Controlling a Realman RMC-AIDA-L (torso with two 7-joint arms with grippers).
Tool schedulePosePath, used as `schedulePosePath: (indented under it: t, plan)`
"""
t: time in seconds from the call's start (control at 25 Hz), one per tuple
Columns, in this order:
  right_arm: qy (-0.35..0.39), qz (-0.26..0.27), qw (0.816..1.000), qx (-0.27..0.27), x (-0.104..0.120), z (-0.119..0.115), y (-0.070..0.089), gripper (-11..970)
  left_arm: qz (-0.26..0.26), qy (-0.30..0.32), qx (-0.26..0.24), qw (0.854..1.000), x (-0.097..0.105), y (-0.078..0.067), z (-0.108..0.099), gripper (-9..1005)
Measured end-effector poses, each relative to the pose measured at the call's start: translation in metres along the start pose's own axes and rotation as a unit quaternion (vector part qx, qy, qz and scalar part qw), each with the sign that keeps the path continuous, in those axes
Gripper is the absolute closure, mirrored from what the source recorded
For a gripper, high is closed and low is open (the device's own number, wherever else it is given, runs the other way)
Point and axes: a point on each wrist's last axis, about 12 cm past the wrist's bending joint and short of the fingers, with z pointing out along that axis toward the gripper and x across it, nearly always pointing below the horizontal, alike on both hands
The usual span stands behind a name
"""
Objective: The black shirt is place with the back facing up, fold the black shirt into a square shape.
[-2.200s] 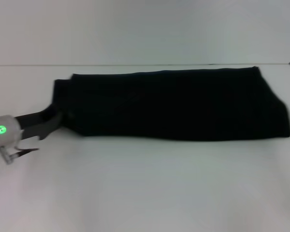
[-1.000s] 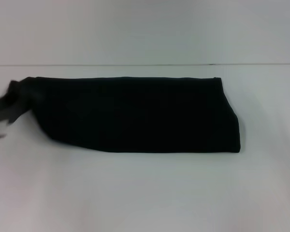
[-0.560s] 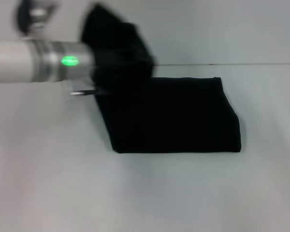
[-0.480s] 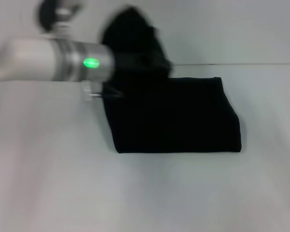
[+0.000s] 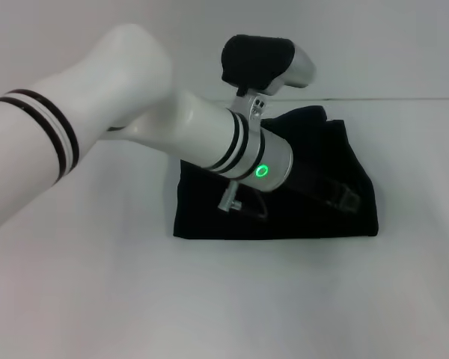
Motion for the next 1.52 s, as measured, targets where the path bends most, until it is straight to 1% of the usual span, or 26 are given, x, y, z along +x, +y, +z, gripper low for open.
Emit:
schedulePosePath:
  t: [0.04, 0.12, 0.2, 0.28, 0.36, 0.4, 0.44, 0.48, 0.52, 0.56, 0.6, 0.64, 0.72, 0.84, 1.0, 1.08, 1.16, 1.2, 1.24, 1.36, 1.52]
  plan:
    - [0.004, 0.003, 1.0, 0.0, -0.001, 0.0, -0.001, 166, 0.004, 0.004, 0.006, 1.0, 0.0, -0.002, -0.001, 881]
    - [0.02, 0.019, 1.0, -0.002, -0.005, -0.001, -0.003, 167, -0.004, 0.003, 0.03, 1.0, 0.0, -0.002, -0.013, 828]
    - [0.029, 0.028, 0.999, -0.003, -0.007, -0.001, -0.004, 167, -0.028, -0.018, 0.06, 0.998, 0.0, 0.006, -0.037, 752]
    - [0.051, 0.044, 0.998, -0.004, -0.014, 0.0, -0.007, 168, -0.075, -0.066, 0.081, 0.992, 0.003, 0.023, -0.068, 677]
    - [0.083, 0.065, 0.994, -0.007, -0.022, 0.004, -0.008, 168, -0.154, -0.133, 0.098, 0.974, 0.016, 0.049, -0.103, 601]
    - [0.103, 0.078, 0.992, -0.009, -0.026, 0.007, -0.008, 168, -0.198, -0.165, 0.102, 0.961, 0.025, 0.064, -0.121, 554]
    - [0.128, 0.096, 0.987, -0.01, -0.031, 0.011, -0.008, 168, -0.228, -0.178, 0.104, 0.952, 0.033, 0.073, -0.131, 506]
    - [0.153, 0.113, 0.982, -0.011, -0.035, 0.016, -0.007, 169, -0.268, -0.192, 0.105, 0.938, 0.045, 0.086, -0.145, 459]
    - [0.19, 0.136, 0.972, -0.009, -0.041, 0.024, -0.006, 169, -0.296, -0.198, 0.106, 0.928, 0.056, 0.097, -0.155, 411]
    - [0.218, 0.153, 0.964, -0.008, -0.044, 0.031, -0.003, 169, -0.313, -0.205, 0.108, 0.921, 0.065, 0.103, -0.163, 364]
    - [0.246, 0.166, 0.955, -0.006, -0.048, 0.038, -0.001, 169, -0.327, -0.214, 0.111, 0.914, 0.072, 0.109, -0.17, 339]
    - [0.282, 0.175, 0.943, -0.004, -0.051, 0.05, 0.004, 169, -0.332, -0.223, 0.115, 0.909, 0.078, 0.112, -0.176, 315]
    - [0.333, 0.178, 0.926, 0.002, -0.055, 0.069, 0.014, 170, -0.336, -0.24, 0.12, 0.903, 0.091, 0.115, -0.185, 265]
    - [0.395, 0.157, 0.905, 0.017, -0.055, 0.097, 0.03, 170, -0.336, -0.251, 0.122, 0.9, 0.1, 0.117, -0.191, 191]
    - [0.435, 0.129, 0.89, 0.041, -0.049, 0.127, 0.047, 171, -0.331, -0.255, 0.121, 0.9, 0.105, 0.117, -0.192, 113]
    - [0.438, 0.118, 0.89, 0.055, -0.045, 0.138, 0.052, 171, -0.329, -0.258, 0.119, 0.901, 0.106, 0.118, -0.191, 78]
    - [0.433, 0.105, 0.894, 0.06, -0.04, 0.148, 0.057, 172, -0.327, -0.261, 0.115, 0.901, 0.106, 0.119, -0.191, 60]
    - [0.424, 0.085, 0.899, 0.068, -0.031, 0.156, 0.06, 172, -0.326, -0.262, 0.114, 0.901, 0.107, 0.119, -0.191, 60]
    - [0.424, 0.085, 0.899, 0.068, -0.031, 0.156, 0.06, 172, -0.327, -0.264, 0.111, 0.9, 0.107, 0.12, -0.19, 60]
    - [0.417, 0.064, 0.903, 0.083, -0.016, 0.164, 0.065, 173, -0.331, -0.266, 0.111, 0.899, 0.108, 0.121, -0.186, 60]
    - [0.408, 0.051, 0.907, 0.094, 0.0, 0.171, 0.07, 190, -0.331, -0.267, 0.107, 0.899, 0.109, 0.122, -0.183, 60]
